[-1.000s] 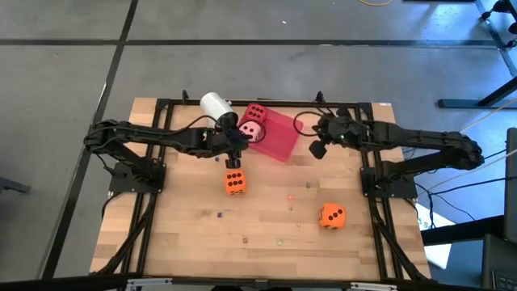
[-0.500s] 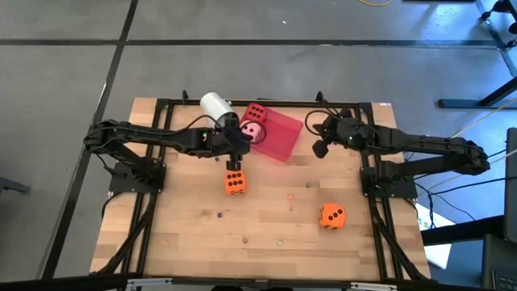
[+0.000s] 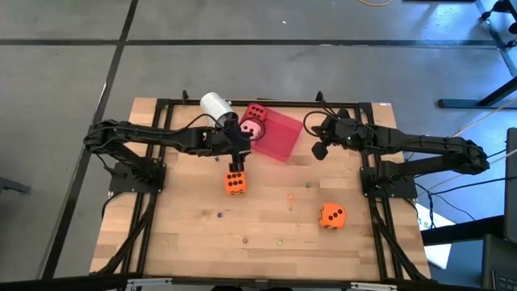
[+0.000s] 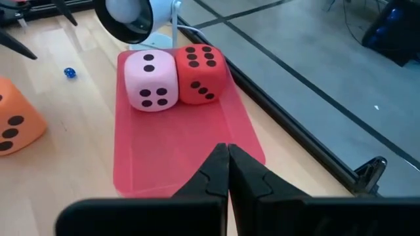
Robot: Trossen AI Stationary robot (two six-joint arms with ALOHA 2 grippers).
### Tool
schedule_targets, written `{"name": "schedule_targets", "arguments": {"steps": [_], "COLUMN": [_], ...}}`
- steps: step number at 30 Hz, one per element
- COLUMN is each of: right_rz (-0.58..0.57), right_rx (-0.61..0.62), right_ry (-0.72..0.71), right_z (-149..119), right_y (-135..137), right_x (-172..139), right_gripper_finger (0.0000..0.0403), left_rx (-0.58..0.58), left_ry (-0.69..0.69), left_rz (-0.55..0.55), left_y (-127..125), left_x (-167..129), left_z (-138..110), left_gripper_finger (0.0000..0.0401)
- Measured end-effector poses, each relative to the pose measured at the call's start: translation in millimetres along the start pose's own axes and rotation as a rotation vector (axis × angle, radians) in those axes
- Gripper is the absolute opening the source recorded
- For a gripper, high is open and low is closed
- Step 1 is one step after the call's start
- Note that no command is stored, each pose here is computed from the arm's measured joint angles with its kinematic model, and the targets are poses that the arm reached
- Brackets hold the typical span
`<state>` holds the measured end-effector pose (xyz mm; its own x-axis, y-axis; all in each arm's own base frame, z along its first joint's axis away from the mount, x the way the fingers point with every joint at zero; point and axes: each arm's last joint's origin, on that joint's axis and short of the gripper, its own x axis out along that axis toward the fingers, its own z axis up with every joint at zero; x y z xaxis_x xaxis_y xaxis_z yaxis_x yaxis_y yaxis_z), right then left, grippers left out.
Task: Pick & Place Dice
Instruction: Put the left big orange die into the red bin
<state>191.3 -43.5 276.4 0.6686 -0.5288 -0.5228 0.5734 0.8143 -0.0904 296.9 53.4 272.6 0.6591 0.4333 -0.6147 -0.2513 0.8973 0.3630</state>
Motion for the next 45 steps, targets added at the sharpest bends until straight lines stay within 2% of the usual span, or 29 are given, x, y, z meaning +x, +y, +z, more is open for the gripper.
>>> {"name": "schedule_targets", "arguments": {"steps": [7,14,21,30,33,37,42,45], "right_rz": [-0.001,0.000,0.000,0.024,0.026,0.025,0.025,0.025], "right_rx": [0.025,0.025,0.025,0.027,0.028,0.028,0.028,0.028], "right_ry": [0.000,0.000,0.000,0.006,0.006,0.006,0.006,0.006], "right_z": [0.0,0.0,0.0,-0.2,-0.2,-0.1,-0.2,-0.1], "right_y": [-0.1,0.0,0.0,0.7,0.8,0.7,0.8,0.7], "right_x": [0.0,0.0,0.0,0.1,0.1,0.1,0.1,0.0], "right_gripper_finger": [0.0002,0.0002,0.0002,0.0002,0.0002,0.0002,0.0002,0.0002], "left_rx": [-0.064,-0.077,-0.080,-0.232,-0.264,-0.245,-0.106,-0.085], "left_ry": [0.038,0.071,0.078,0.099,0.107,0.115,0.103,0.096], "left_rz": [0.002,-0.117,-0.193,-0.425,-0.428,-0.415,-0.285,-0.250], "left_y": [6.4,4.2,-0.5,-9.1,-14.0,-21.6,-28.2,-30.6], "left_x": [2.3,2.5,1.4,-1.4,-3.1,-6.0,-8.8,-10.0], "left_z": [-4.8,-9.5,-10.4,-11.0,-10.0,-9.6,-9.1,-8.2], "left_gripper_finger": [0.0318,0.0358,0.0372,0.0373,0.0373,0.0373,0.0373,0.0373]}}
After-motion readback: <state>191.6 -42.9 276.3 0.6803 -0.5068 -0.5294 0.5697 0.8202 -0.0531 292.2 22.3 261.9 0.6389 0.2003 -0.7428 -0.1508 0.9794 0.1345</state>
